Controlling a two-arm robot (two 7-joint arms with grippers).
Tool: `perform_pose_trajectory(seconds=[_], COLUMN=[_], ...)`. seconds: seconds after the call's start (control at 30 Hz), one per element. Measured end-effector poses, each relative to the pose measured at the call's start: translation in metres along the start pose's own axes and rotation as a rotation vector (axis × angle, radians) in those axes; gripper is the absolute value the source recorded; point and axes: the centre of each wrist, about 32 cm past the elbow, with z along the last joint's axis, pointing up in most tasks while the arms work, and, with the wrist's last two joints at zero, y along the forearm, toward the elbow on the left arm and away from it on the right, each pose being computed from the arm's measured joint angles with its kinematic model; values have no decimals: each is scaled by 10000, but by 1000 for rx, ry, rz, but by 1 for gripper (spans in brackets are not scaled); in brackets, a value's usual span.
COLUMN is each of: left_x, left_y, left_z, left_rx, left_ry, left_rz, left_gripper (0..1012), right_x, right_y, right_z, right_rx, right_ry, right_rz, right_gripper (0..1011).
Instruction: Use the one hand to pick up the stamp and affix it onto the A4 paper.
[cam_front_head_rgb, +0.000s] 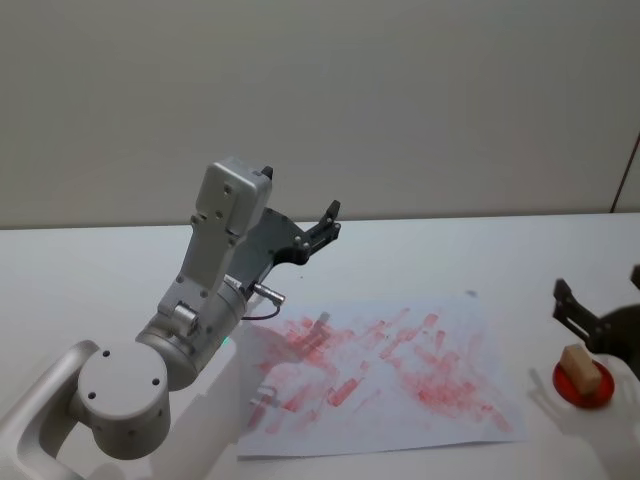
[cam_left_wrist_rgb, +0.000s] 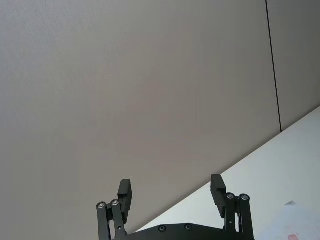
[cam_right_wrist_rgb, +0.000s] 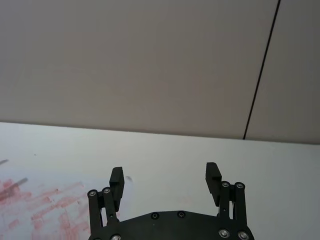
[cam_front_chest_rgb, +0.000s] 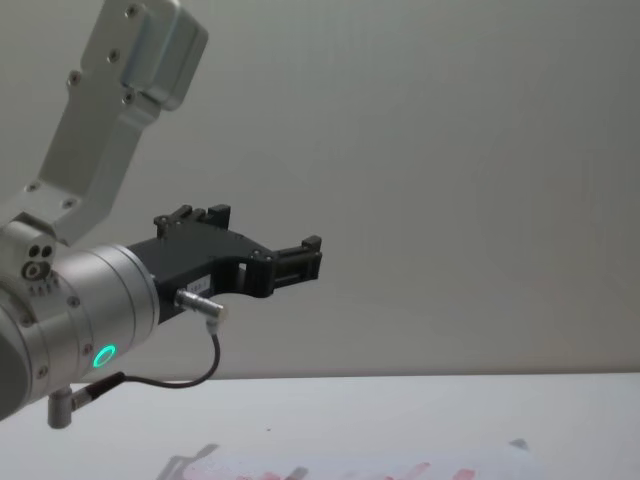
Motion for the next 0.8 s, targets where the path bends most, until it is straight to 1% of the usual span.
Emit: perform_pose_trajectory(seconds=[0.1, 0.17, 0.33, 0.37, 0.8], left_x=[0, 0, 0, 0, 0], left_y=[0, 0, 0, 0, 0], left_z=[0, 0, 0, 0, 0], left_rx=[0, 0, 0, 0, 0], left_ry=[0, 0, 0, 0, 0], left_rz=[0, 0, 0, 0, 0], left_gripper=[1001, 1001, 1001, 1001, 1001], right_x=[3, 4, 3, 3, 8], right_y=[-84, -95, -155, -155, -135], right_z=[-21, -24, -55, -55, -152], right_rx=[-30, -35, -81, -81, -190], right_ry=[-1, -2, -3, -3, -7], right_rz=[-22, -24, -33, -33, -23], right_gripper=[1001, 1001, 1001, 1001, 1001])
